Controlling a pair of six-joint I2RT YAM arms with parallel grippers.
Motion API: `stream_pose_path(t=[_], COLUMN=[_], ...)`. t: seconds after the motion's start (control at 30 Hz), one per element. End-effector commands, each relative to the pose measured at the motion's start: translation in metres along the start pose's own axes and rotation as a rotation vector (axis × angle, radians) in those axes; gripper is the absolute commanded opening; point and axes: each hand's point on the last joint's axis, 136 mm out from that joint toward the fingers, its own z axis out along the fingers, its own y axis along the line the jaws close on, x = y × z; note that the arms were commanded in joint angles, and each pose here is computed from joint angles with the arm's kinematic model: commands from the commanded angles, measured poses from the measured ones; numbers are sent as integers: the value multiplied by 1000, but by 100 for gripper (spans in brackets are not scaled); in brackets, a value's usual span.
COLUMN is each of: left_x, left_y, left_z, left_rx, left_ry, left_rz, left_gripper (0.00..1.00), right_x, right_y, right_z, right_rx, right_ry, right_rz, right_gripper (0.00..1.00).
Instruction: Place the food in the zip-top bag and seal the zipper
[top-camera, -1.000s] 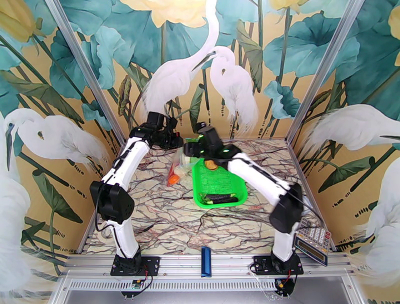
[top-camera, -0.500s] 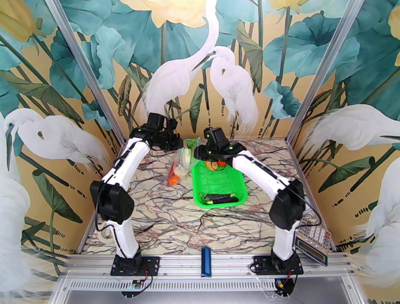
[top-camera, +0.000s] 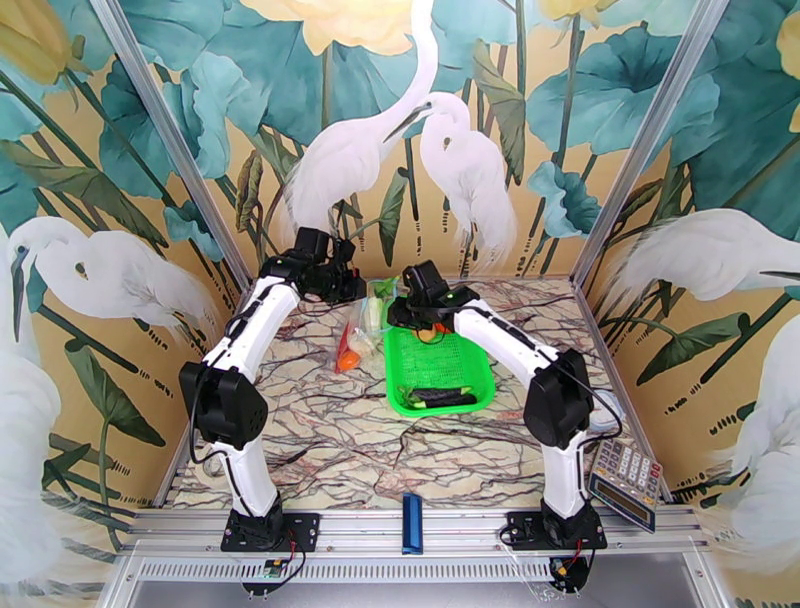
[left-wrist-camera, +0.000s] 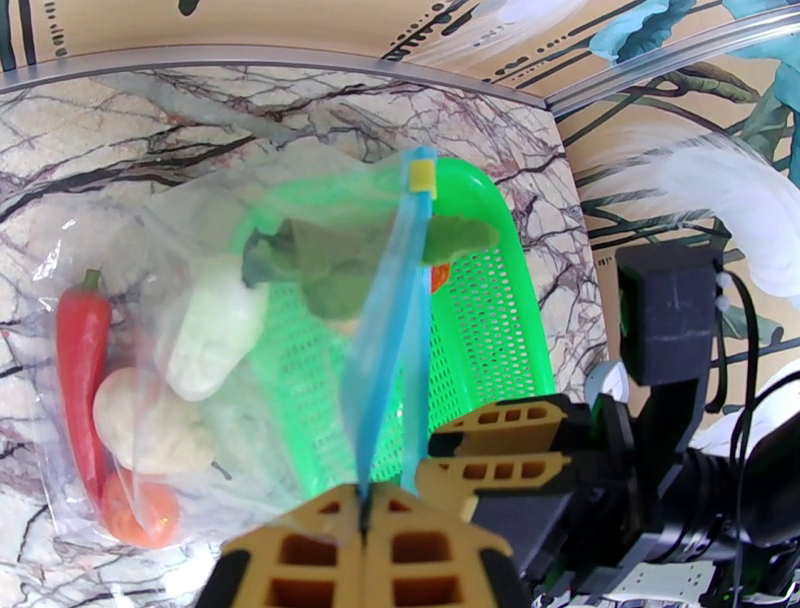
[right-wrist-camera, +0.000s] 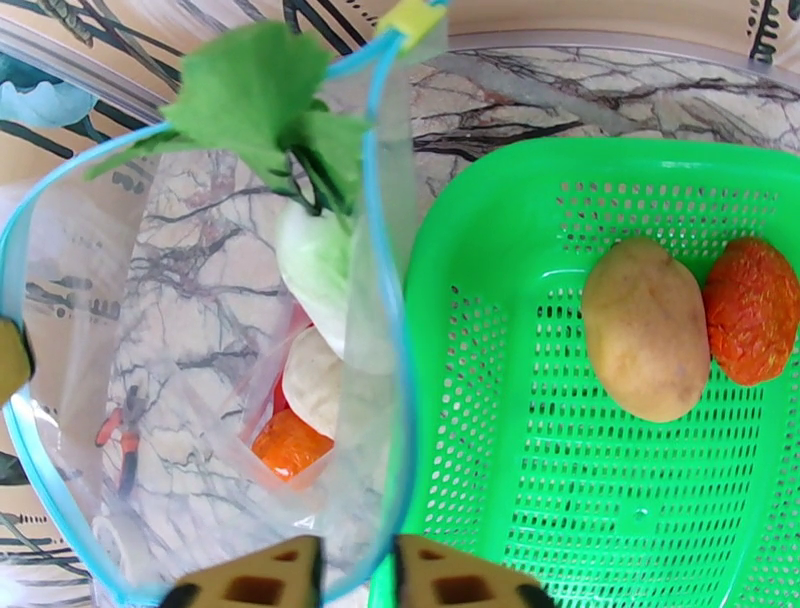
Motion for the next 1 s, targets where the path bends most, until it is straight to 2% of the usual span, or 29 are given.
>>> stream_pose_path(t=[0.0,0.07,0.13,0.37,0.6,0.7,0.87,0.97], left_x=[-2,-2,-2,-3,-3,-3,-1,-3], left_y=[-5,-4,-4,-1,0,1,10,24], left_z=[-11,-11,-11,-12,-11,-11,-16,-31], left_rx=[-7,-10,-12,-19,-22,-27,-57,-112], left_ry=[-29,-30,-30,-33,-34,-36,-40,-56], left_rz=[30,30,28,26,20,20,12,13], left_gripper=[0,0,0,0,0,0,0,0], right_x=[-1,-2,-3,-9,-3,0,-11,-30], right_y=[-2,-1,-1,1,-2,3,20,40], right_z=[5,2,-2,-19,-2,7,9,-2], right_rx=[-3,-6,-10,-16,-43,-73,-130,-176], right_ry=[19,12,2,-34,30,61,69,29], right_rz=[22,22,21,13,34,38,25,-8], right_gripper=[24,36,40,40,40,33,3,0])
